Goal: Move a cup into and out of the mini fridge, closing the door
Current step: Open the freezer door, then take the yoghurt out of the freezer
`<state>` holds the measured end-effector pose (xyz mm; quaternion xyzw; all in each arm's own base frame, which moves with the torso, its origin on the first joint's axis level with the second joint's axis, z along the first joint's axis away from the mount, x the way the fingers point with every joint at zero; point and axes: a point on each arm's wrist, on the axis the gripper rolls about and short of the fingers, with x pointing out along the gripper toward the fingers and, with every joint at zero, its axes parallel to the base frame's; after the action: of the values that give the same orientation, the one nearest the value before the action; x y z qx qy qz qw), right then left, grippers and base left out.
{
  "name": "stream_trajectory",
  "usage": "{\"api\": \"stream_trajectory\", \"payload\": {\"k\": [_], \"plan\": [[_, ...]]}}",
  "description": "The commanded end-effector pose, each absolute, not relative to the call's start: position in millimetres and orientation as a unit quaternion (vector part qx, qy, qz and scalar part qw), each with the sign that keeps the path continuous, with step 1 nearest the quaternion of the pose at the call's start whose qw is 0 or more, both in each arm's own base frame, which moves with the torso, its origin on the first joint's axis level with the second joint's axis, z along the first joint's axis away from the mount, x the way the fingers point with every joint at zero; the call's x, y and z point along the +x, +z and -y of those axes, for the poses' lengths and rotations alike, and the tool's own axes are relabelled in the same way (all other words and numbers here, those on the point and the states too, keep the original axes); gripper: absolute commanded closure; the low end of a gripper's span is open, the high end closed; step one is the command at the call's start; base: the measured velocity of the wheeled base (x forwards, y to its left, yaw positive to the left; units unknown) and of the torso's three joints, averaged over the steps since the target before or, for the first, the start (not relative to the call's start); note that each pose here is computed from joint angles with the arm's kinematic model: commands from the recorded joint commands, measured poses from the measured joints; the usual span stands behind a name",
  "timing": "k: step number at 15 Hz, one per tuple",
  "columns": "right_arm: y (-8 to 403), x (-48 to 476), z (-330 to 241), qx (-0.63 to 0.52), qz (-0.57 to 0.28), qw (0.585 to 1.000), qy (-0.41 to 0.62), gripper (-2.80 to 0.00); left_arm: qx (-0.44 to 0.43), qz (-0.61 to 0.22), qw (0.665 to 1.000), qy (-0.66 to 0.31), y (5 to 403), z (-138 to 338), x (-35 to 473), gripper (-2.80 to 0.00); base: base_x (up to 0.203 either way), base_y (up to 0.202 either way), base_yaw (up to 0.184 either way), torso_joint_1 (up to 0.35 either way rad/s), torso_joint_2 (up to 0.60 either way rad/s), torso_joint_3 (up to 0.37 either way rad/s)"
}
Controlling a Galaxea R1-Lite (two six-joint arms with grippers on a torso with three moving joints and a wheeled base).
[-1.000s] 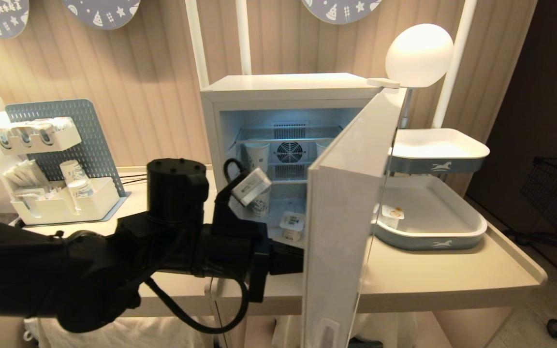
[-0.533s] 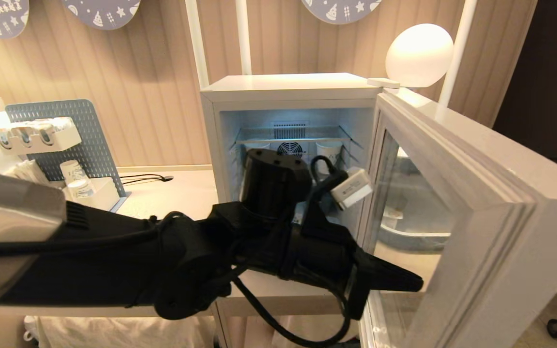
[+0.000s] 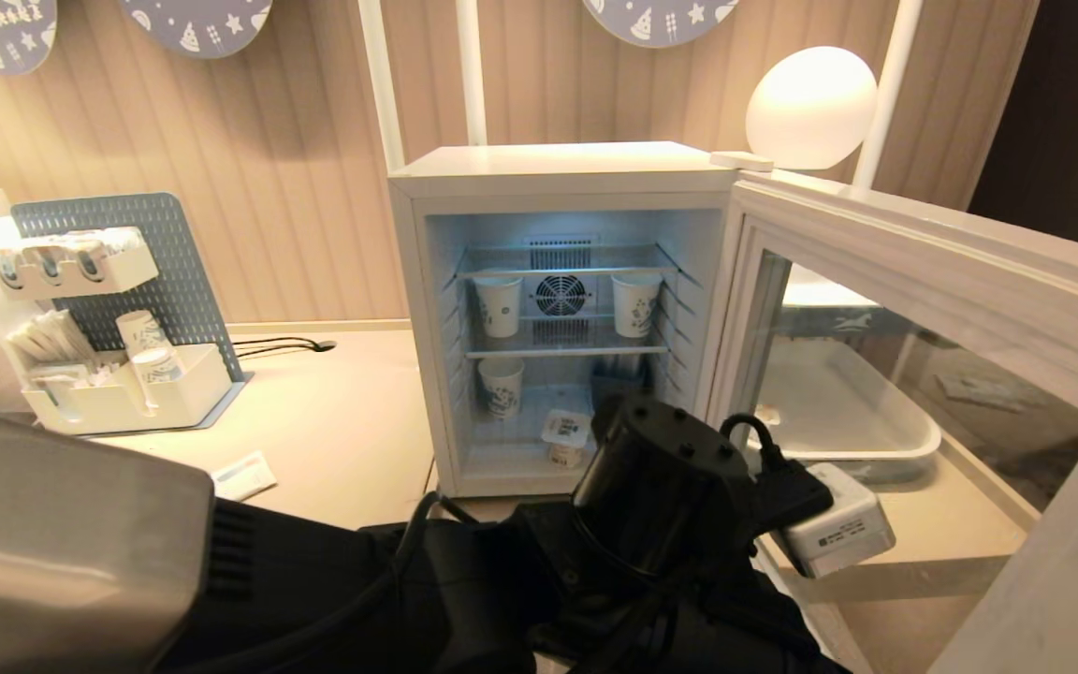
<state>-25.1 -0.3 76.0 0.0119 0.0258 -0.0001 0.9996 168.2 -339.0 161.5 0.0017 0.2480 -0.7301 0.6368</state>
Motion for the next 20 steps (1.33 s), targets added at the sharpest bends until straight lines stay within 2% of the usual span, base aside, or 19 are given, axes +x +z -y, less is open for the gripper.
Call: {"api": "stream_trajectory", "payload": {"k": [1,4,6,8,11,14,17,20], "plan": [[75.9,-25.0,0.3,0.012,-0.027,1.000,0.000,0.00,0.009,-0.247,0.669,-0.701,162.6,331.2,165.7,0.00,0.000,0.000,0.000,0.000,0.00,0.000],[75.9,-25.0,0.3,0.012,-0.027,1.000,0.000,0.00,0.034,-0.235,0.813,-0.532,177.3,299.1,172.9,0.00,0.000,0.000,0.000,0.000,0.00,0.000],[76.3,-25.1,0.3,0.012,-0.026,1.000,0.000,0.00,0.061,-0.223,0.913,-0.335,202.8,261.8,172.1,0.00,0.000,0.000,0.000,0.000,0.00,0.000],[75.9,-25.1,0.3,0.012,-0.026,1.000,0.000,0.00,0.051,-0.188,0.966,-0.171,243.1,207.9,163.3,0.00,0.000,0.000,0.000,0.000,0.00,0.000],[75.9,-25.1,0.3,0.012,-0.026,1.000,0.000,0.00,-0.006,-0.127,0.992,-0.009,294.8,108.1,140.3,0.00,0.000,0.000,0.000,0.000,0.00,0.000],[75.9,-25.1,0.3,0.012,-0.026,1.000,0.000,0.00,-0.054,-0.058,0.991,0.112,316.2,20.9,72.0,0.00,0.000,0.000,0.000,0.000,0.00,0.000],[75.9,-25.1,0.3,0.012,-0.026,1.000,0.000,0.00,-0.075,-0.015,0.978,0.192,298.5,-15.5,-6.7,0.00,0.000,0.000,0.000,0.000,0.00,0.000],[75.9,-25.1,0.3,0.012,-0.026,1.000,0.000,0.00,-0.081,0.002,0.977,0.199,254.7,-15.0,-70.5,0.00,0.000,0.000,0.000,0.000,0.00,0.000]]}}
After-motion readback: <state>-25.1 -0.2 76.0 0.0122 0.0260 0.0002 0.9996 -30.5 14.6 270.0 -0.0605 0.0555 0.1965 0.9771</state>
